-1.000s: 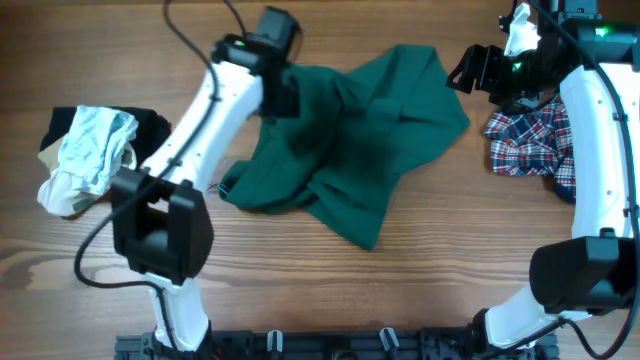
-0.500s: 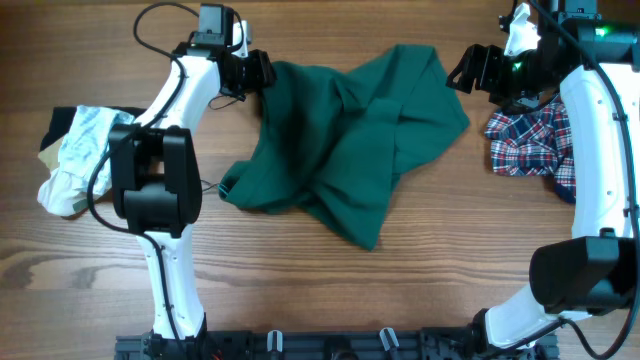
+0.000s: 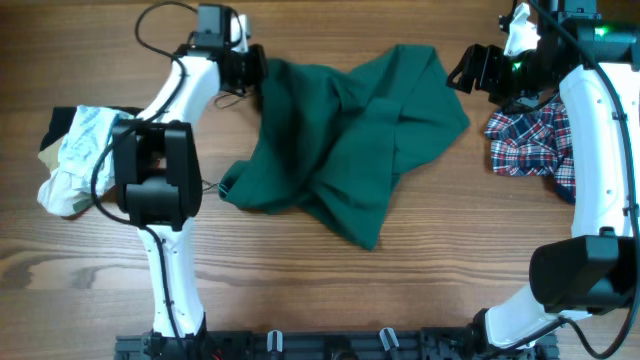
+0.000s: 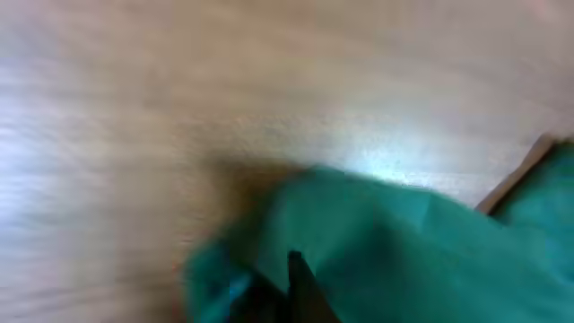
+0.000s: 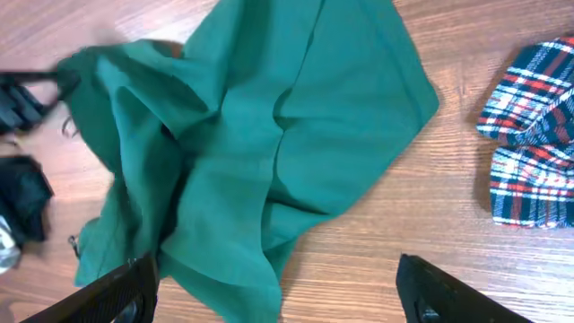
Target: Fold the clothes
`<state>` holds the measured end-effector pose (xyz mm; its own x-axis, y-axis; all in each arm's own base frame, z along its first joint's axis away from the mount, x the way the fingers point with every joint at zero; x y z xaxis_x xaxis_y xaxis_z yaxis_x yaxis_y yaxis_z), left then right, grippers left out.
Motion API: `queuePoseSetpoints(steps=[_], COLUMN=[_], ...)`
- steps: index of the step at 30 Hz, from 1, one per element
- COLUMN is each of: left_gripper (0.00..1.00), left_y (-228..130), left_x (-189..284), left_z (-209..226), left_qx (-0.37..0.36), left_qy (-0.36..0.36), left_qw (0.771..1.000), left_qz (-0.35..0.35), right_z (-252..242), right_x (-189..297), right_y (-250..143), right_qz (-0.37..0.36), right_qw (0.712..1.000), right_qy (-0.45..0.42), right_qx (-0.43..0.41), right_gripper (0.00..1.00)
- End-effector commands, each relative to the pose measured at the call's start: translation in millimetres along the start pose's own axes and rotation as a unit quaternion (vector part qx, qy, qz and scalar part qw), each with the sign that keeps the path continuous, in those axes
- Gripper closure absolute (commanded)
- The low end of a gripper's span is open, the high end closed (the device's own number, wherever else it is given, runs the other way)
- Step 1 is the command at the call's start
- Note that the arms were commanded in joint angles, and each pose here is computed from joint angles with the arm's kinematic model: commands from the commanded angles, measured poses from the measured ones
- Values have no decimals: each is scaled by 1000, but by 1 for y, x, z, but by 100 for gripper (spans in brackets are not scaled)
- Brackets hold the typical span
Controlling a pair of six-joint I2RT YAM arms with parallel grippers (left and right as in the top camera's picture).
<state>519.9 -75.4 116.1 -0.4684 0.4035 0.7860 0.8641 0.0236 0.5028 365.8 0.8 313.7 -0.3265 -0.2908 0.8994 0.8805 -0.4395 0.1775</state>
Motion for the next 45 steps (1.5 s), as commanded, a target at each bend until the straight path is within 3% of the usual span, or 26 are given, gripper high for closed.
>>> queuePoseSetpoints(steps=[1, 5, 9, 11, 13, 14, 15, 16, 18, 20, 24, 28, 34, 39, 40, 42, 43, 45], left_gripper=[96, 96, 96, 96, 80, 67, 46, 35, 25, 24, 35, 44, 50, 49, 49, 49, 48, 48], left_y=[63, 81, 78, 77, 76, 74, 71, 69, 64, 59, 42, 25, 8, 6, 7, 7, 8, 8], left_x=[85, 134, 135, 132, 131, 131, 130, 130, 128, 127, 126, 130, 167, 212, 220, 232, 239, 244], left_z=[18, 40, 60, 64, 64, 64, 65, 65, 67, 68, 61, 49, 9, -26, -31, -40, -42, -45], left_qx=[10, 18, 35, 39, 42, 44, 46, 49, 58, 65, 66, 77, 45, 23, 17, 8, 5, 3], left_qy=[14, 35, 71, 90, 92, 92, 93, 95, 109, 113, 75, 57, 46, 41, 40, 38, 39, 39], left_qw=[993, 984, 982, 980, 981, 982, 983, 984, 984, 985, 994, 995, 996, 998, 998, 999, 999, 999], left_qz=[-120, -173, -172, -171, -166, -161, -152, -145, -127, -110, -51, 10, 69, 52, 42, 27, 20, 13], right_z=[-1, -2, 0, 9, 21, 25, 32, 37, 47, 48, 35, 30, 42, 46, 44, 40, 40, 38], right_x=[-10, -30, -69, -95, -119, -126, -134, -139, -150, -159, -175, -179, -209, -231, -236, -241, -240, -231], right_y=[-3, -9, -22, -34, -51, -56, -62, -65, -70, -75, -94, -105, -124, -125, -127, -133, -136, -140], right_qz=[22, 38, 56, 77, 93, 95, 96, 96, 96, 103, 172, 197, 156, 145, 155, 185, 198, 213], right_qw=[999, 998, 996, 989, 978, 976, 973, 970, 966, 966, 958, 952, 939, 944, 943, 940, 938, 939], right_qy=[2, 0, 5, 58, 103, 106, 111, 114, 118, 99, 50, 41, 90, 97, 98, 110, 115, 108], right_qx=[31, 45, 66, 113, 155, 165, 180, 191, 209, 215, 226, 231, 292, 281, 277, 265, 260, 249], right_gripper=[18, 19, 20, 20, 18, 16, 14, 14, 13, 13, 16, 15, 13, 14, 16, 36, 52, 75])
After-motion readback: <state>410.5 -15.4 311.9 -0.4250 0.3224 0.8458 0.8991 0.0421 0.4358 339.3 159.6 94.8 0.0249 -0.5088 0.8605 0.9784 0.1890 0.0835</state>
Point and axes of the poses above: each gripper's point midway between its finger pads, its own x axis back along the fingers, its own z axis along the line the jaws close on, y = z × x, the point moved 10 cm from there along x, back along the fingers, and after that the axes turned 13 degrees about -x, right-handed, at the moved point
